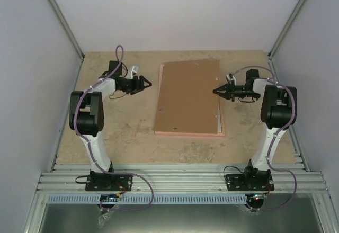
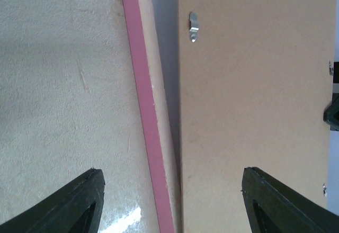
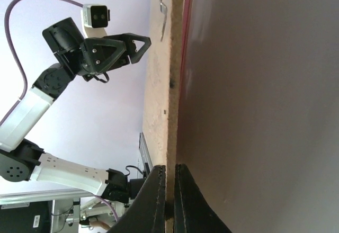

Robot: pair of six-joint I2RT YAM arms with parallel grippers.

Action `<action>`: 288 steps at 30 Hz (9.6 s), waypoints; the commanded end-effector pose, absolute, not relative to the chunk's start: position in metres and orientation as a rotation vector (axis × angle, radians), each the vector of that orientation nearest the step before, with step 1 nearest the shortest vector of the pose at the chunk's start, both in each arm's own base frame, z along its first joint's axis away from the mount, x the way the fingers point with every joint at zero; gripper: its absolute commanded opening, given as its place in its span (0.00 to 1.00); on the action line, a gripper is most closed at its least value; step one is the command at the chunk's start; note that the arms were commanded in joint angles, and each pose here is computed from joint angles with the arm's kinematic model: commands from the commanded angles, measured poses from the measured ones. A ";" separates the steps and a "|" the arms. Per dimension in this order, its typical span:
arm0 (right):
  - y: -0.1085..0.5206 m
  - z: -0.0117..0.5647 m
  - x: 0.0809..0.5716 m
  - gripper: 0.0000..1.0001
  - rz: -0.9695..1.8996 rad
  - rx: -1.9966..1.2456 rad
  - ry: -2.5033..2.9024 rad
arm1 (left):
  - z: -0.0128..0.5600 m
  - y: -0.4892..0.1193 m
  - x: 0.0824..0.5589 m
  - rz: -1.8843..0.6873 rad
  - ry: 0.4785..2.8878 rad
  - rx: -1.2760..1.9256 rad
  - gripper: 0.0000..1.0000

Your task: Put the photo into the frame

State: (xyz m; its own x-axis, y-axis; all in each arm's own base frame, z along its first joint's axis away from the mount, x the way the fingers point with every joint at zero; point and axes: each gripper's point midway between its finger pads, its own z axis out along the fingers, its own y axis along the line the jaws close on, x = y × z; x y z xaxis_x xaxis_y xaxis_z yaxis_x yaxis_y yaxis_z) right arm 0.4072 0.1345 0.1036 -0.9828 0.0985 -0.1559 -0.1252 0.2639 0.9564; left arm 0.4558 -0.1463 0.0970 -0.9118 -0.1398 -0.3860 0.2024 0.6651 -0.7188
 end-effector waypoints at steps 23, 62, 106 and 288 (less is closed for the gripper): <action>0.102 0.098 0.434 0.01 1.728 -0.177 2.365 | 0.101 -0.150 0.449 -1.191 2.444 0.069 0.71; 0.131 0.074 0.450 0.58 1.463 -0.271 2.531 | 0.095 -0.150 0.451 -1.191 2.456 0.049 0.70; 0.109 -0.025 0.391 0.43 0.622 -0.723 2.729 | 0.040 -0.160 0.407 -0.917 2.617 0.303 0.50; 0.438 -0.033 0.387 0.01 1.027 -1.342 2.249 | 0.023 -0.173 0.453 -0.773 2.550 0.460 0.00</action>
